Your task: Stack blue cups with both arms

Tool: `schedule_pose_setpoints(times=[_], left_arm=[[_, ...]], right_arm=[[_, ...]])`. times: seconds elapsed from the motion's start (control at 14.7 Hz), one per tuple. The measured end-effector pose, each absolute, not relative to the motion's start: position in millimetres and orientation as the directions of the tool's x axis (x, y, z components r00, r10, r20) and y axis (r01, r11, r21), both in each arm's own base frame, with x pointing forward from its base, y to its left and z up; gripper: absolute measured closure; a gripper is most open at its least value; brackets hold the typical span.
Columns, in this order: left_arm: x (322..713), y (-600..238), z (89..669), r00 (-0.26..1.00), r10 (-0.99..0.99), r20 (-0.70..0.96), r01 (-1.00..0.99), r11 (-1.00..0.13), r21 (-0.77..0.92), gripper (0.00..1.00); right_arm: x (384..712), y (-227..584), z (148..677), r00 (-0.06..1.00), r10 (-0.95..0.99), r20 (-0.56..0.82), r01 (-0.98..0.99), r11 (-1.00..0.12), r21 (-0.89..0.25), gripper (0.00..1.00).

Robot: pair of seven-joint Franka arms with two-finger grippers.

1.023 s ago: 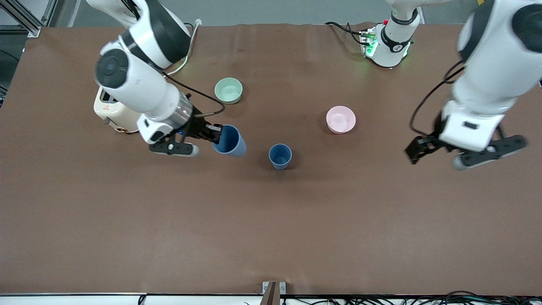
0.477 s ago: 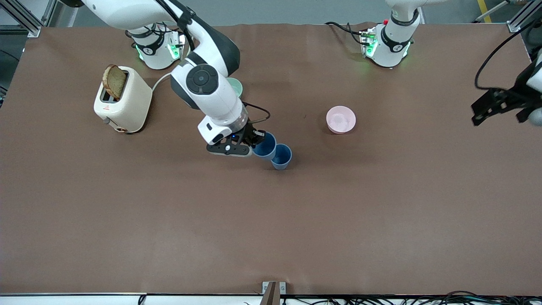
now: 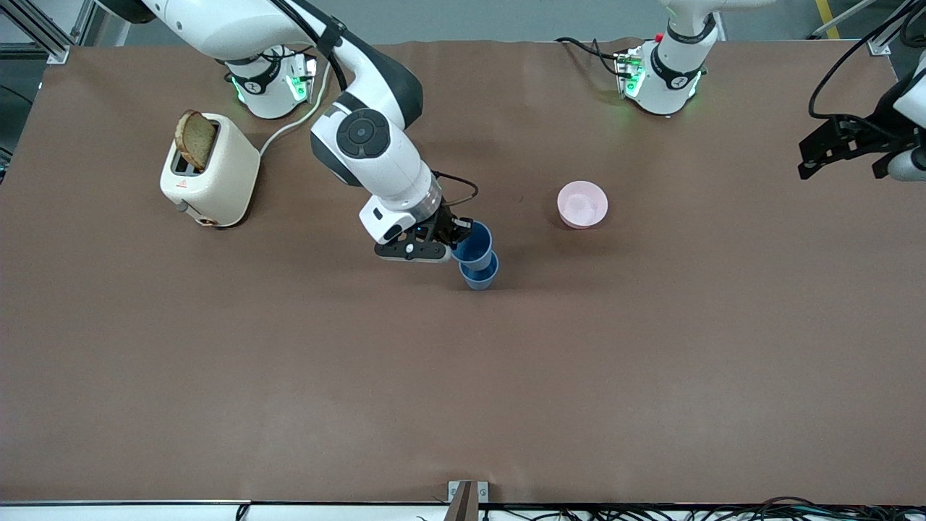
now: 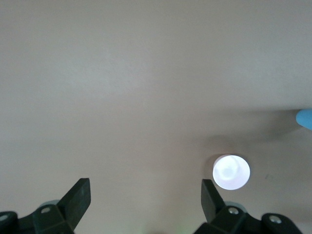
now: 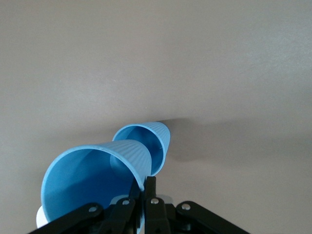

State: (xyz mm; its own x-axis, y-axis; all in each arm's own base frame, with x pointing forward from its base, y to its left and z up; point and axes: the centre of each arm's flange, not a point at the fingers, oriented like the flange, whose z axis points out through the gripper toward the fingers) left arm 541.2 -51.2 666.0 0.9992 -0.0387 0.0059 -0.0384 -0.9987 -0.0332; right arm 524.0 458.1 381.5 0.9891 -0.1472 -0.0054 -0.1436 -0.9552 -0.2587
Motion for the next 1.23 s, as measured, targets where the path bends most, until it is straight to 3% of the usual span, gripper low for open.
schedule_pose_setpoints(times=[0.75,0.89,1.23], left_arm=[[540.2,-61.6,657.6,0.998,-0.057,-0.013,-0.057,-0.998,-0.025,0.0],[540.2,-61.1,657.5,0.998,-0.056,-0.013,-0.056,-0.998,-0.027,0.0],[540.3,-60.9,656.8,0.998,-0.056,-0.014,-0.056,-0.998,-0.027,0.0]], right_arm=[[516.4,469.2,347.9,0.994,-0.111,-0.001,-0.109,-0.972,-0.21,0.95],[516.9,469.5,341.9,0.994,-0.109,-0.002,-0.107,-0.972,-0.208,0.82],[523.8,470.3,354.6,0.993,-0.116,0.02,-0.108,-0.968,-0.227,0.3]])
